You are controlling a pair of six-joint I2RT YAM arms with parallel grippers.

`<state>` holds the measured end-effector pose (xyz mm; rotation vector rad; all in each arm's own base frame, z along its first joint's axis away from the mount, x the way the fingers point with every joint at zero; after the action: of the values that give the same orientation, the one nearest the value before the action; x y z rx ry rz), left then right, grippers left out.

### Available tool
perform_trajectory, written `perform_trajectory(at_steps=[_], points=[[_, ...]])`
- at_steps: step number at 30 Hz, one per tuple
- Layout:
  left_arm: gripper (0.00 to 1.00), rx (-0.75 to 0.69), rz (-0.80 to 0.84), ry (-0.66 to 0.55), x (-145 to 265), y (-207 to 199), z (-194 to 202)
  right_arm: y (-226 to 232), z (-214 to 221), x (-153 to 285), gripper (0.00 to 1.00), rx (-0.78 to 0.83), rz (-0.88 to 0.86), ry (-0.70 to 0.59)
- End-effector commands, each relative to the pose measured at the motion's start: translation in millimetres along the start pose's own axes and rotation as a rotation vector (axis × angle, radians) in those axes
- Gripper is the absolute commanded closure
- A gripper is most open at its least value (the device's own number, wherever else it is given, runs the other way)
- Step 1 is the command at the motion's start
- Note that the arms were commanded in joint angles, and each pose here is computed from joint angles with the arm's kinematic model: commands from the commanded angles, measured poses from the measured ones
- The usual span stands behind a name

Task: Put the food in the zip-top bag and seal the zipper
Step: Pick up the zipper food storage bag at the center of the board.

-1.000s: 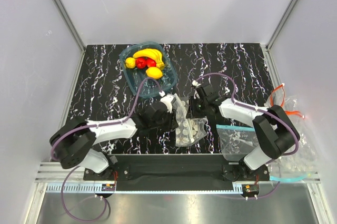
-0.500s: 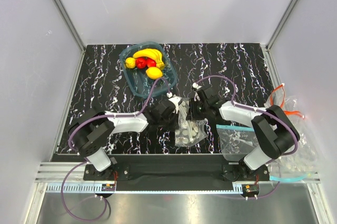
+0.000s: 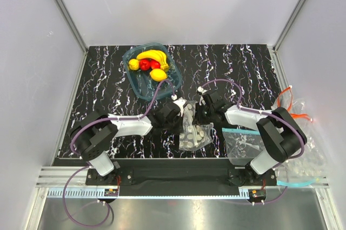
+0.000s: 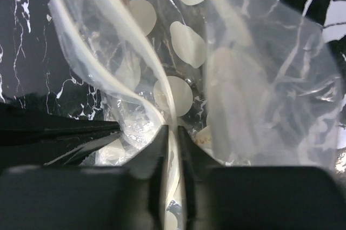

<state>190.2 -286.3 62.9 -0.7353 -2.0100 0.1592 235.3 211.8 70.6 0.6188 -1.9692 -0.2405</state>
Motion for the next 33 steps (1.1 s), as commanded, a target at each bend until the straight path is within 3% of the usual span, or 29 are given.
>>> perform_trajectory(at_steps=[1, 4, 11, 14, 15, 20, 25, 33], points=[[0.92, -0.02, -0.021, -0.009, 2, 2, -2, 10, -8, 6, 0.9, 0.026, -0.051, -0.04], [0.93, -0.028, -0.019, -0.031, 7, -1, -8, 18, -15, 23, 1.0, 0.035, -0.078, -0.085], [0.91, -0.041, 0.041, -0.145, 53, -19, -34, 55, -29, 76, 1.0, 0.069, -0.248, -0.154], [0.75, -0.044, 0.074, -0.219, 84, -27, -46, 65, -34, 100, 1.0, 0.079, -0.269, -0.182], [0.56, -0.04, 0.087, -0.239, 92, -30, -48, 69, -34, 110, 1.0, 0.086, -0.275, -0.2], [0.35, -0.008, 0.154, -0.414, 153, -37, -62, 75, -36, 134, 1.0, 0.098, -0.262, -0.222], [0.32, -0.005, 0.212, -0.438, 180, -52, -74, 88, -39, 147, 1.0, 0.105, -0.292, -0.24], [0.3, 0.006, 0.156, -0.452, 182, -61, -99, 104, -44, 154, 1.0, 0.131, -0.287, -0.255]])
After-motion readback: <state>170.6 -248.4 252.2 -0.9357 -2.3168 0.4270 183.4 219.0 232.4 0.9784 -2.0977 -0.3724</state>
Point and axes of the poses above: each gripper's point midway between its finger pads, its own x axis back along the fingers, its own y axis along the line the jaws close on, z = x × y, the point moved 6 cm from there along x, back along the fingers, and after that the axes turned 3 degrees about x, right-handed, at the moved point
